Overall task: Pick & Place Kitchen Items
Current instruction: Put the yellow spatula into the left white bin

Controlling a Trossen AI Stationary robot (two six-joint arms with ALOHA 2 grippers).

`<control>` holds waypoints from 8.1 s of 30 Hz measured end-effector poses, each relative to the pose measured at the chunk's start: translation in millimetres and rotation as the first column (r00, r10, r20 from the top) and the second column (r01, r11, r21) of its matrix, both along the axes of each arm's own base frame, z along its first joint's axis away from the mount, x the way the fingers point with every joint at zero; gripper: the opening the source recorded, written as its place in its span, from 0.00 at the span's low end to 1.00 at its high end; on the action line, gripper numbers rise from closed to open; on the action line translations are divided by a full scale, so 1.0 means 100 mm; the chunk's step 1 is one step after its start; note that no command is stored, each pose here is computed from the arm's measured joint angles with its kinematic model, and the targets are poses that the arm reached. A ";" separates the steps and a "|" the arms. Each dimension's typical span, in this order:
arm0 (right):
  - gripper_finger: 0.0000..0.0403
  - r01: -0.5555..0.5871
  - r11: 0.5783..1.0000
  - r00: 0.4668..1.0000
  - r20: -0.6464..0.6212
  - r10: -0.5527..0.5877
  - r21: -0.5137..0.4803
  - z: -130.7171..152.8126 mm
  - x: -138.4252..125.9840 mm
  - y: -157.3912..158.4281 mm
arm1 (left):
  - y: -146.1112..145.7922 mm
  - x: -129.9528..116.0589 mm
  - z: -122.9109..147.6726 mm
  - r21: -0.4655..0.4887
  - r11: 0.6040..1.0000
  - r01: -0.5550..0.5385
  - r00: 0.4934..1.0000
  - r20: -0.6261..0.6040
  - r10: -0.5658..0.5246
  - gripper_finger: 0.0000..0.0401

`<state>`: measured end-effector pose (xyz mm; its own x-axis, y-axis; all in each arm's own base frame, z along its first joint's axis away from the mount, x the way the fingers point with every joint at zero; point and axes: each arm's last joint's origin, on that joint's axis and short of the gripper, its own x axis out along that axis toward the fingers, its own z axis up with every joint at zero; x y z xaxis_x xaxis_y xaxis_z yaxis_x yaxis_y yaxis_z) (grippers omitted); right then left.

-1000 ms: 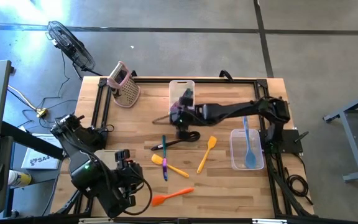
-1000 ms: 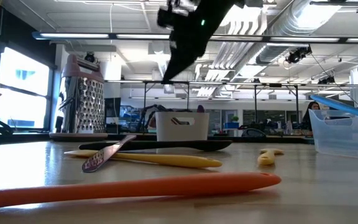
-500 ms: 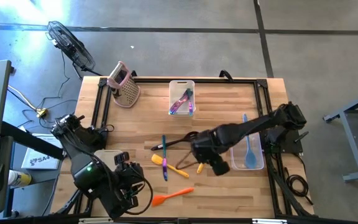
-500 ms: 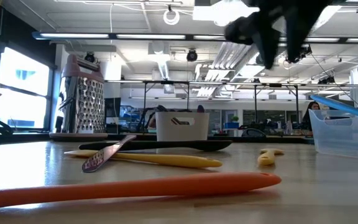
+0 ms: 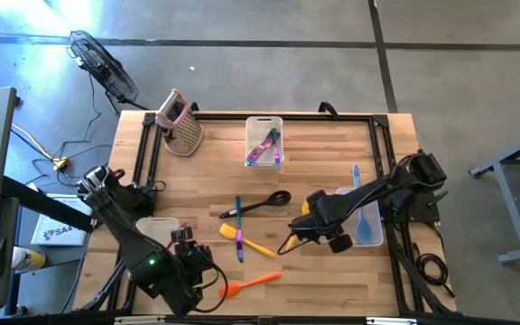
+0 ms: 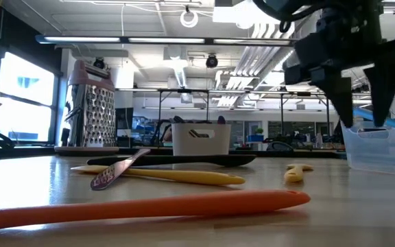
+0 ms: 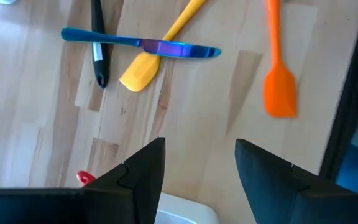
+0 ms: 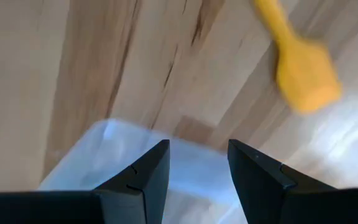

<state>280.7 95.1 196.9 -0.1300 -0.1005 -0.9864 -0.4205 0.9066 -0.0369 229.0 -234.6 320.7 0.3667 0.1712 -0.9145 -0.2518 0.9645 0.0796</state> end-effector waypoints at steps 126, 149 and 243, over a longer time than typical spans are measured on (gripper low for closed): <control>0.00 -0.061 0.998 0.977 0.205 0.063 -0.018 -0.45 0.20 -0.38 | -0.15 0.13 0.02 -0.162 0.986 0.033 0.991 0.130 -0.012 0.47; 0.03 0.044 0.996 0.970 0.236 -0.060 0.072 -0.44 0.27 -0.55 | -0.15 0.13 0.02 -0.158 0.987 0.034 0.991 0.131 -0.014 0.47; 0.03 -0.180 0.983 0.136 0.988 0.073 -0.048 0.78 -0.11 1.28 | -0.46 0.43 0.00 0.399 0.917 -0.015 0.777 0.581 -0.240 0.47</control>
